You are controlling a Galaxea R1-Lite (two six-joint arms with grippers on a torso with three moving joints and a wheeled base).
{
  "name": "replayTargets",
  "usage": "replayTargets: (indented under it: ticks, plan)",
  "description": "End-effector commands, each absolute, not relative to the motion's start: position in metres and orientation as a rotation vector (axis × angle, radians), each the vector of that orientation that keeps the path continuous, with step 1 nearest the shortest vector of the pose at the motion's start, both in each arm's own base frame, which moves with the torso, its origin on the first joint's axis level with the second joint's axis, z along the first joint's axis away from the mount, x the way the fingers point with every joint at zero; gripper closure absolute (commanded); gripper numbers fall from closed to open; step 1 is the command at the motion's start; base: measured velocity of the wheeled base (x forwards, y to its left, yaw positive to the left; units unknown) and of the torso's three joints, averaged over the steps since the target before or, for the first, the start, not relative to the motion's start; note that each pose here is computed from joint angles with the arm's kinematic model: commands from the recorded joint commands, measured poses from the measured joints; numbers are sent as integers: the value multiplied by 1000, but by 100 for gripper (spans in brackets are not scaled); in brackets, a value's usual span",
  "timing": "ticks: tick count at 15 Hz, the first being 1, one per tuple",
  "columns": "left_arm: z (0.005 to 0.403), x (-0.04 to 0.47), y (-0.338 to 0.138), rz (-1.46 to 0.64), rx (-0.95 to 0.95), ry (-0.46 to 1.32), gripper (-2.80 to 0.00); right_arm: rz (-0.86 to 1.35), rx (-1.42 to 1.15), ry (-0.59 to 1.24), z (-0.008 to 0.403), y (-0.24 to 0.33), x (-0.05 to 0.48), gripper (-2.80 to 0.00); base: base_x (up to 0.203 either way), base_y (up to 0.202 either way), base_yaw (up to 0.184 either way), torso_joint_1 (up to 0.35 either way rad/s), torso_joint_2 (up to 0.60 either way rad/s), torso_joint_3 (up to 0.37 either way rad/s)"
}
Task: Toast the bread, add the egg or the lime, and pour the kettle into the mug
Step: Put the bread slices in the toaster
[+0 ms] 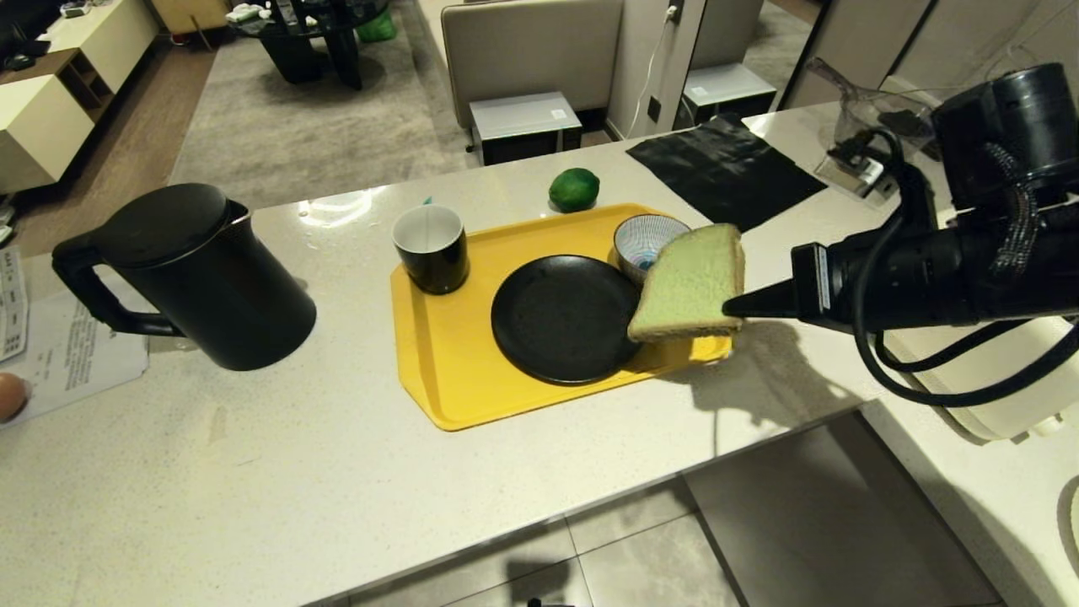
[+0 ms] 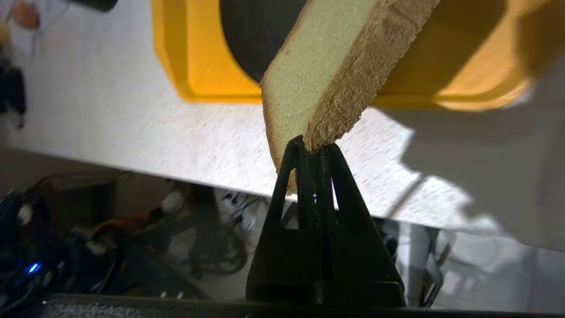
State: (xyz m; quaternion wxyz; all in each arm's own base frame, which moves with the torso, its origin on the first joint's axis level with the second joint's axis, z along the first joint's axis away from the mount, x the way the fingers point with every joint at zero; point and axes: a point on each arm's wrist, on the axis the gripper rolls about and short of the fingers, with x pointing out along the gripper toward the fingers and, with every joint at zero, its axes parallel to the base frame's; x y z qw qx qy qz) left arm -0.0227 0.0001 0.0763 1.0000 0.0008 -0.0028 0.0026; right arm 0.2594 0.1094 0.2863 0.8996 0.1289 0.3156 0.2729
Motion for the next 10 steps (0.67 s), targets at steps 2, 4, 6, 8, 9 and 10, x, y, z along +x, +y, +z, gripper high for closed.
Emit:
replayTargets:
  ticks: [2,4,6,8,9,10]
  plan:
    - [76,-23,0,6,2,-6,0,471,262,535,313,98,253,0,0,0,0,0,0,0]
    - [76,-23,0,6,2,-6,0,436,272,466,329,88,255,0,0,0,0,0,0,0]
    - [76,-23,0,6,0,-6,0,354,275,383,348,76,259,0,0,0,0,0,0,0]
    - [76,-23,0,6,2,-6,0,272,230,323,359,59,262,0,0,0,0,0,0,0]
    - [76,-23,0,6,2,-6,0,247,199,306,361,51,261,0,0,0,0,0,0,0]
    - [76,-23,0,6,2,-6,0,224,186,291,364,44,258,0,0,0,0,0,0,0]
